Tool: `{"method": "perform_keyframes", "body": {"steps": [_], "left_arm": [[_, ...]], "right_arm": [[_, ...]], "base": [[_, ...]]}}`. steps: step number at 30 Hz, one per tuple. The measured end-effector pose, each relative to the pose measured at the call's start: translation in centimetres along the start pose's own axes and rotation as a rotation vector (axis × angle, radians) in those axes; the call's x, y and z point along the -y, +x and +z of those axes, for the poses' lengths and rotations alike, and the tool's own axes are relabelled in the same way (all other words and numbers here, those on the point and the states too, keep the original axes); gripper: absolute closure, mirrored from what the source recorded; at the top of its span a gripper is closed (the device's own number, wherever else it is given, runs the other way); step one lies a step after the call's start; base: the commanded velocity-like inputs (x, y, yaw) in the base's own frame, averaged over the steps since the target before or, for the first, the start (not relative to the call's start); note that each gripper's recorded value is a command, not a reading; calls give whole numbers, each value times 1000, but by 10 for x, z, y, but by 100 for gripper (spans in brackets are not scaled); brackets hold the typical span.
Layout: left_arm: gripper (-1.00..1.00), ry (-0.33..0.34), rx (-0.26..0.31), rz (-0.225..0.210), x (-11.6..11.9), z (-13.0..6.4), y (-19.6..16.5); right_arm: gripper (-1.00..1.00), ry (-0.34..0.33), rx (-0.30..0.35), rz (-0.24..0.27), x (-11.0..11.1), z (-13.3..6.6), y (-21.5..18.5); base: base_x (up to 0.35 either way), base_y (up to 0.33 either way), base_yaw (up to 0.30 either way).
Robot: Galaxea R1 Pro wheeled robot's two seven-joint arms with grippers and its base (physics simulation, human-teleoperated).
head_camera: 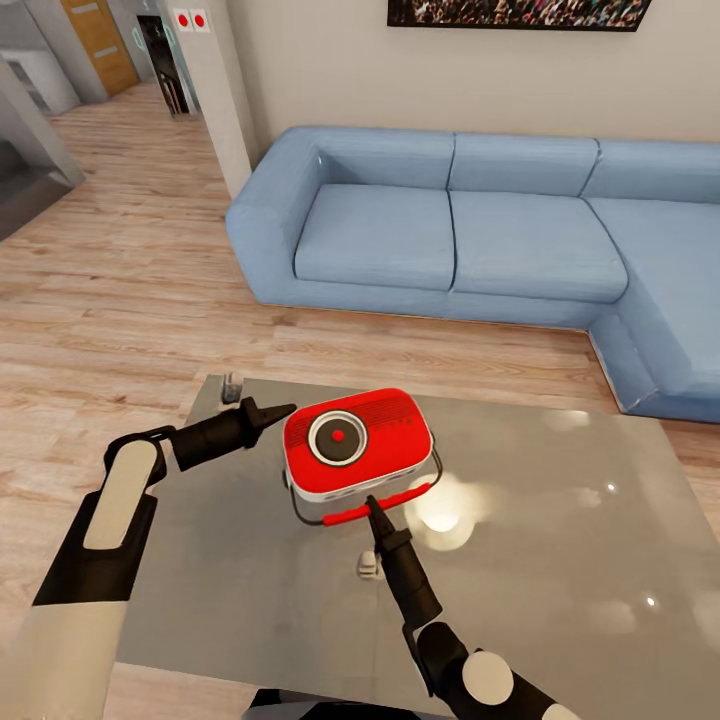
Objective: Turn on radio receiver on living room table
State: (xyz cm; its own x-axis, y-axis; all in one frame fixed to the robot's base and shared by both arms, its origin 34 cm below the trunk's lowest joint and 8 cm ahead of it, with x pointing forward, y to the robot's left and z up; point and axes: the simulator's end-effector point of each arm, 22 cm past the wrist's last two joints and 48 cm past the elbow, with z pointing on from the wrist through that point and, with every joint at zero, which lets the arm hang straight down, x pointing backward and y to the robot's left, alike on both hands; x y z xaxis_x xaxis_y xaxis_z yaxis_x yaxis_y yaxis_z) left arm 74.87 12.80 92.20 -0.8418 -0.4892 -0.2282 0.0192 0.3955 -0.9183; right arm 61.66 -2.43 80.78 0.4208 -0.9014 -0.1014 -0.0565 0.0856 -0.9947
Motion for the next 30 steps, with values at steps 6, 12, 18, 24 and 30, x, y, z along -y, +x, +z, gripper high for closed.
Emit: {"method": "perform_keyframes", "body": {"steps": [6, 12, 18, 24, 30], "left_arm": [[100, -16, -1, -5, -4, 1, 0], [100, -32, -8, -26, -14, 3, 3], [100, -21, -12, -47, -11, 11, 10], [100, -34, -35, -116, -2, 45, 37], [100, -22, -47, -143, 3, 56, 47]], "right_arm": [[100, -2, -3, 1, -1, 0, 2], [100, -2, -4, 2, 0, 0, 1], [100, -2, -4, 3, 0, 0, 1], [100, 0, -3, 2, 0, 0, 1], [100, 2, -2, 2, 0, 0, 0]], "base": [[0, 0, 0], [0, 0, 0], [0, 0, 0], [0, 0, 0], [0, 0, 0]]}}
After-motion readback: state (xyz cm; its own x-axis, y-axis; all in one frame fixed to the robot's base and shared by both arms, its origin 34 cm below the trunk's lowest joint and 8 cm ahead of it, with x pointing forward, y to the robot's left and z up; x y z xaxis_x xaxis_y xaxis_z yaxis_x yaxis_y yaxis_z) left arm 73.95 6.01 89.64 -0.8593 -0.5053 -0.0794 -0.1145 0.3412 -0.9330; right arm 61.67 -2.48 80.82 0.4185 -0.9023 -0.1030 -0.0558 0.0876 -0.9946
